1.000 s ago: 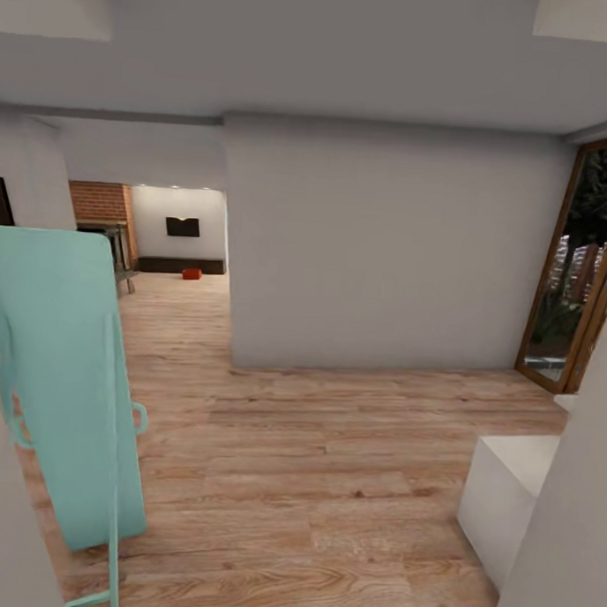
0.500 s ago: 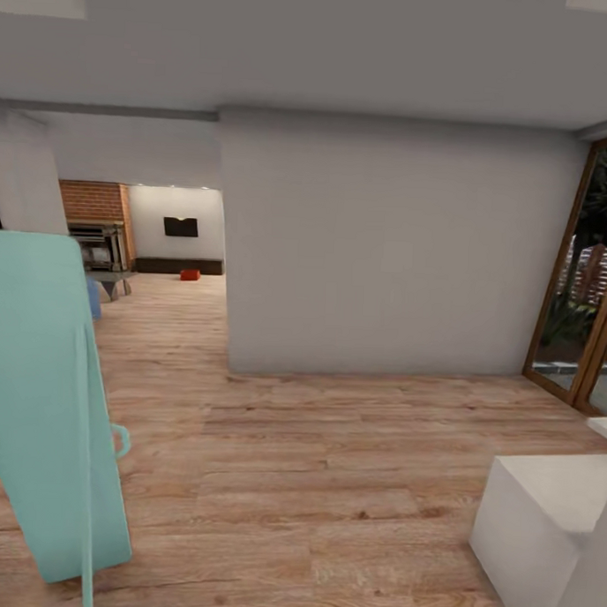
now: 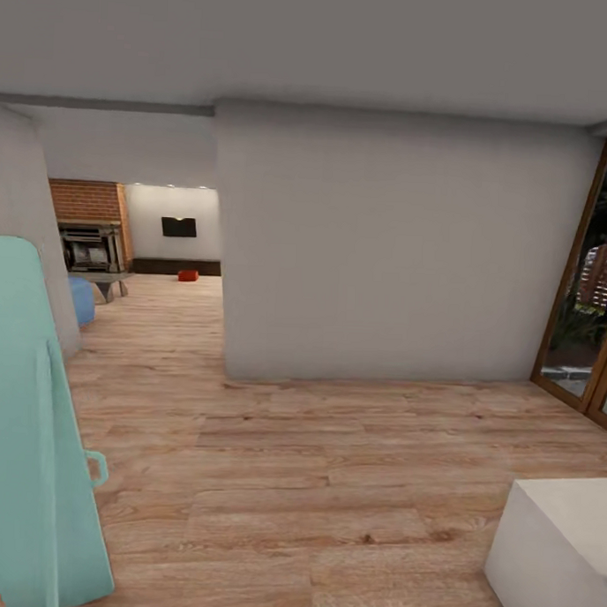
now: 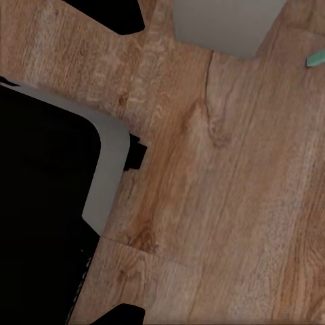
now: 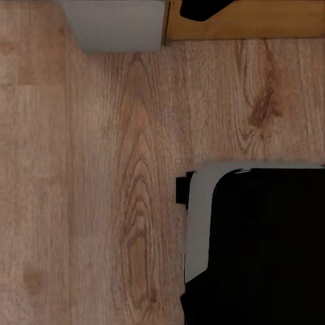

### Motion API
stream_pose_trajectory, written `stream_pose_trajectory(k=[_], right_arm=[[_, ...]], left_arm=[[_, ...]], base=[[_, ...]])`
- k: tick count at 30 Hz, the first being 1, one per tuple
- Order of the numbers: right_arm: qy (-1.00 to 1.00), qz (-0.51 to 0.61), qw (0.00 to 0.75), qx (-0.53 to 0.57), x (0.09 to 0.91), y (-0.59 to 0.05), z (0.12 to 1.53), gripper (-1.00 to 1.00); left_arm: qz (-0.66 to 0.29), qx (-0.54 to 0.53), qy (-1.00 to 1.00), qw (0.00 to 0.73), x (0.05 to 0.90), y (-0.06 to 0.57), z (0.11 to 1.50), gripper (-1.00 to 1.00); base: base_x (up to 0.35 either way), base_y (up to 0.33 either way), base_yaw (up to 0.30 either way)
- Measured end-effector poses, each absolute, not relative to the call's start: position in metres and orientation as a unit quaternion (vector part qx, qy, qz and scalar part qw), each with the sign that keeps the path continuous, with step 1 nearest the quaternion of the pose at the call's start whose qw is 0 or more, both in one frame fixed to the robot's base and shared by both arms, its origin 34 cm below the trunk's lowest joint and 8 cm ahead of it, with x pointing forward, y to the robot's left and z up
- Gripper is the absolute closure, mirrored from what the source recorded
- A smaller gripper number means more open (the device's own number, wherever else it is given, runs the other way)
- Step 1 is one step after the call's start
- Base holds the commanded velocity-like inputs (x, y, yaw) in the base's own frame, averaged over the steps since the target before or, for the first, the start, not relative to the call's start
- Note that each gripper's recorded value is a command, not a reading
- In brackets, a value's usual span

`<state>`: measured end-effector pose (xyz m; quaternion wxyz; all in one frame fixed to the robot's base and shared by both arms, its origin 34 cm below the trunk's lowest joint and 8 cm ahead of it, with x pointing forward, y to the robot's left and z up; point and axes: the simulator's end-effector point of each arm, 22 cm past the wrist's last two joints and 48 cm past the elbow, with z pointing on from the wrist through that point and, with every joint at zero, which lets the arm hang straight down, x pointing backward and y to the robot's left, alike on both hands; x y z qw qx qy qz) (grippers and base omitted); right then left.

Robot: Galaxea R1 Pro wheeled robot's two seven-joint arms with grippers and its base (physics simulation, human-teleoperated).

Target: Move the two storage containers from the living room to the garage. In the garage, place one container on the floor and stack the other container on top of it (either order is fine).

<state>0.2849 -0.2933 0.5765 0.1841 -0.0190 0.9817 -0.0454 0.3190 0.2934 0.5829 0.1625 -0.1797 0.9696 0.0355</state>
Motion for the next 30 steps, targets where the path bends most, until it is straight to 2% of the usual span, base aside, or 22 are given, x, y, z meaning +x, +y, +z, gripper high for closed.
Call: stream_pose_trajectory(k=[30], right_arm=[[0.981, -0.043, 0.186, -0.02, 0.2859, -0.2916, 0.5767, -1.0]], left_arm=[[0.036, -0.179, 0.97, 0.163, 0.319, 0.2934, 0.5829, -1.0]], base=[[0.322, 0.0, 0.0]])
